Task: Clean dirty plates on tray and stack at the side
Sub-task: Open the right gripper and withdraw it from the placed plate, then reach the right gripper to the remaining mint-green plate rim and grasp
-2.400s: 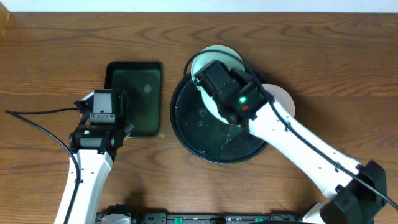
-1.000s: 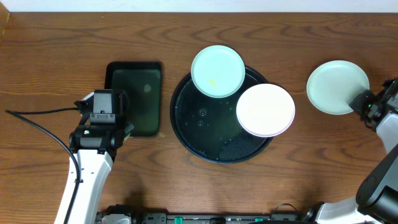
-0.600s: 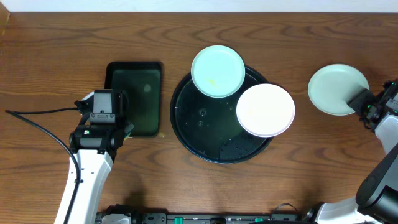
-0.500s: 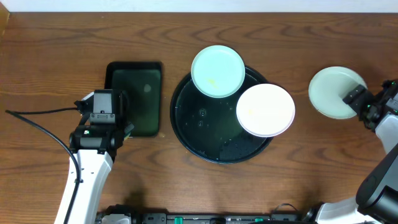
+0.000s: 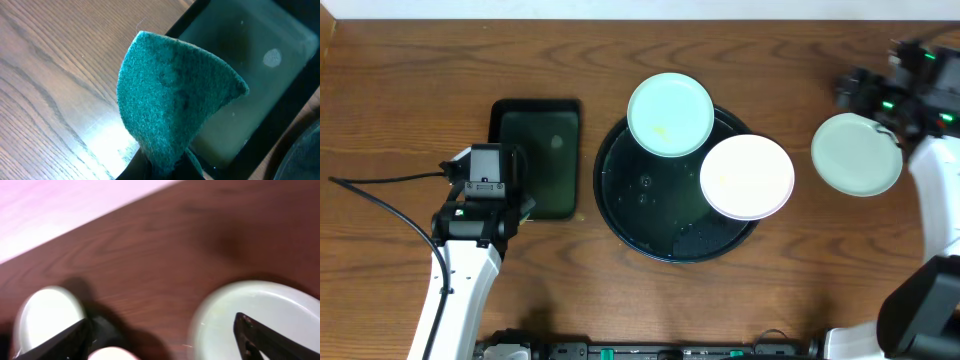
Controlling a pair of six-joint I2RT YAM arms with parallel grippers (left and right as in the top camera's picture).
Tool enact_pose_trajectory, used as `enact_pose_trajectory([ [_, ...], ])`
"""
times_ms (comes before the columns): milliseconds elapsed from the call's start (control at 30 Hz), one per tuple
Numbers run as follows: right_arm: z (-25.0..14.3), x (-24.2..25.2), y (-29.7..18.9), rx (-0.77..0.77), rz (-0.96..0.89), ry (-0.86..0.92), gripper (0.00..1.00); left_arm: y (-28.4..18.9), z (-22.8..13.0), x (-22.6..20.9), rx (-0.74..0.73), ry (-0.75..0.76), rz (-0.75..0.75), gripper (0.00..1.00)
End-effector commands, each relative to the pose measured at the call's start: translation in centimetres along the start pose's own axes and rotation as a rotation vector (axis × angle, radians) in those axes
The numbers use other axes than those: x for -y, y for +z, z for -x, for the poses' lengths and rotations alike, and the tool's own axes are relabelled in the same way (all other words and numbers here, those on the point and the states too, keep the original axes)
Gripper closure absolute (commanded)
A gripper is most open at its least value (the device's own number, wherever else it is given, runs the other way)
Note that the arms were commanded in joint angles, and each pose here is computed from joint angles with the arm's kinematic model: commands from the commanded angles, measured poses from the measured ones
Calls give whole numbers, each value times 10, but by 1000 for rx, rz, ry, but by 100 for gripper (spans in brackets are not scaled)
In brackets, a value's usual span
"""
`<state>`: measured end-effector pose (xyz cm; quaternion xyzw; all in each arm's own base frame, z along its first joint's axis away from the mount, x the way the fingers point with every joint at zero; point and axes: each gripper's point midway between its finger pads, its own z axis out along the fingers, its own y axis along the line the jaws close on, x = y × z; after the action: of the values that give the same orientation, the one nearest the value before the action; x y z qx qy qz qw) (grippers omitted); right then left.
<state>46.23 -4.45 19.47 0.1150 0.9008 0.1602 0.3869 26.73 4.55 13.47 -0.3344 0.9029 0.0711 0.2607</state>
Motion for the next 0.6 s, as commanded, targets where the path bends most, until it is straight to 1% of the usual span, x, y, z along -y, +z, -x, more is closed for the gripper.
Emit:
enact_pose_trajectory([
  [0,-14,-46,13,-34,52,-119,16,0,1,-2,6,-1,1,93],
  [100,-33,-68,36,-73,28,-177,17,0,0,-1,2,-1,-3,93],
  [133,-44,-77,47,-105,35,-195,16,0,-1,0,-4,-1,-11,93],
  [267,-87,-98,82,-305,49,-238,6,0,-2,1,-9,0,-17,93],
  [333,-98,-106,92,-403,51,-284,1,0,-1,1,-8,0,-17,93],
  [400,-103,-116,97,-487,64,-354,1,0,-2,1,-9,0,-17,93],
  [467,-100,-126,101,-532,66,-423,1,0,-2,1,-9,0,-17,93],
  [567,-77,-141,108,-497,38,-490,1,0,-2,1,-9,0,-17,93],
])
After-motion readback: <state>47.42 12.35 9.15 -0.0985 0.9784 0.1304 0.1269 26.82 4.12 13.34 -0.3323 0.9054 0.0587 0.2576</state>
